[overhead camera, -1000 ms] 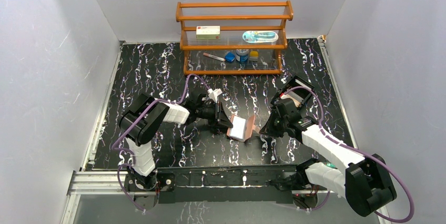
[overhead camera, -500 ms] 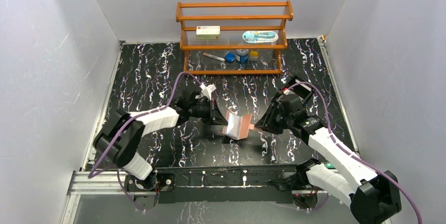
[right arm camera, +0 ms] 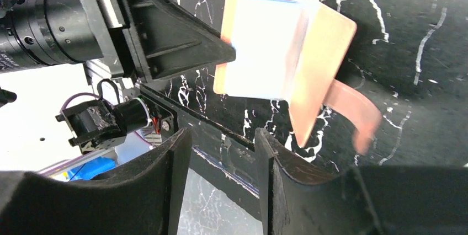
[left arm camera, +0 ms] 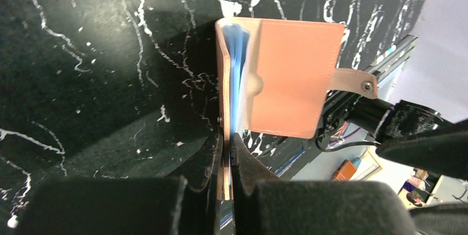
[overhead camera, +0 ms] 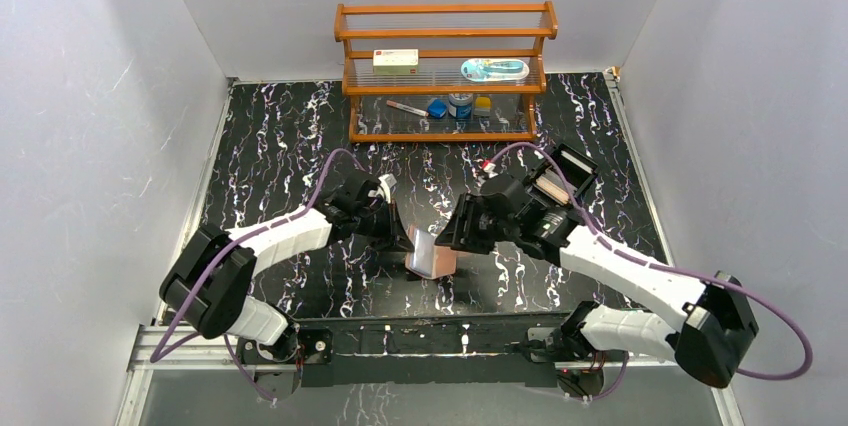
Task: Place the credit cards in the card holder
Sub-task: Turn over the card slot in the card holder.
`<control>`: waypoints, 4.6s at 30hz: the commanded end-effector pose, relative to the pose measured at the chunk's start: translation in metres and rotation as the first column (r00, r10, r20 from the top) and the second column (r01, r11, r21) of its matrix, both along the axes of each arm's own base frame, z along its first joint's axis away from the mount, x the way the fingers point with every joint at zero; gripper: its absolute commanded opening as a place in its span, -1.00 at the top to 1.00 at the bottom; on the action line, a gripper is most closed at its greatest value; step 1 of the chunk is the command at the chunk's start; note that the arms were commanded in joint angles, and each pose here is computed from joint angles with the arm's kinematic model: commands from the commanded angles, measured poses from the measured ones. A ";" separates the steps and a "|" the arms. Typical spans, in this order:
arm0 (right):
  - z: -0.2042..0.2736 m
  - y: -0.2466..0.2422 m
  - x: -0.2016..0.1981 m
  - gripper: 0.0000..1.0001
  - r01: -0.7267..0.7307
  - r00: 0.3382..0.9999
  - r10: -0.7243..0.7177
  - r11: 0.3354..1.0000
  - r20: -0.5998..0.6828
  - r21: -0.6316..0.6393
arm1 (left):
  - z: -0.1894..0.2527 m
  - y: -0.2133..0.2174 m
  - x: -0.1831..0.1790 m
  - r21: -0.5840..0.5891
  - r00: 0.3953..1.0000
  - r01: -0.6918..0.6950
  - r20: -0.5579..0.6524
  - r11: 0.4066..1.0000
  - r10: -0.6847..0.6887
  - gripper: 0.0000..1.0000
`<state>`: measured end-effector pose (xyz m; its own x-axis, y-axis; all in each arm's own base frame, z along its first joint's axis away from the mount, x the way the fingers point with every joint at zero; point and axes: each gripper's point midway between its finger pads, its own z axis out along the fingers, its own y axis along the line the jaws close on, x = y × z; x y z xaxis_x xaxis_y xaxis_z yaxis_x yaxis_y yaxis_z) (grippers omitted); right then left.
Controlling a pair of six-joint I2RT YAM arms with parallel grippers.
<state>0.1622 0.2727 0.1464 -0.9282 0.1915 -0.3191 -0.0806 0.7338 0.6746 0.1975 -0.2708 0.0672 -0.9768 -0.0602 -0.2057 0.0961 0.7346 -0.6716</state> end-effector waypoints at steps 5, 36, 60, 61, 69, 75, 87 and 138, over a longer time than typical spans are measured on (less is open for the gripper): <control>0.011 0.034 0.015 -0.11 -0.024 0.995 0.020 0.999 0.097 0.038 | 0.000 0.008 -0.004 0.061 1.000 -0.017 -0.003 0.998 0.017 1.00; -0.115 -0.002 0.002 0.25 -0.069 0.997 0.072 0.983 0.009 -0.168 | 0.022 -0.006 -0.017 -0.143 1.000 -0.004 0.018 0.990 0.007 0.86; -0.029 0.035 0.005 -0.40 -0.119 0.987 0.105 0.986 0.124 0.115 | 0.041 -0.015 -0.018 -0.233 0.998 0.038 0.065 0.972 -0.023 1.00; -0.028 0.036 0.005 -0.46 -0.118 0.987 0.104 0.987 0.125 0.109 | 0.042 -0.015 -0.018 -0.229 0.998 0.034 0.067 0.973 -0.020 1.00; -0.042 0.046 0.002 -0.63 -0.126 0.989 0.121 0.991 0.089 0.052 | 0.053 -0.012 -0.014 -0.206 0.996 0.023 0.089 0.978 -0.005 1.00; -0.060 0.043 0.002 -0.62 -0.103 0.993 0.103 0.995 0.053 -0.007 | 0.053 -0.011 -0.016 -0.206 0.996 0.027 0.084 0.978 -0.010 1.00; -0.080 0.003 0.005 -0.38 -0.010 0.999 0.020 0.980 0.049 -0.196 | 0.017 0.005 -0.021 -0.064 0.999 0.018 0.040 0.998 -0.016 1.00; -0.100 0.060 0.000 0.59 -0.134 0.991 0.132 0.983 -0.021 -0.126 | -0.004 0.010 -0.025 -0.045 0.999 0.026 0.031 0.999 -0.024 0.22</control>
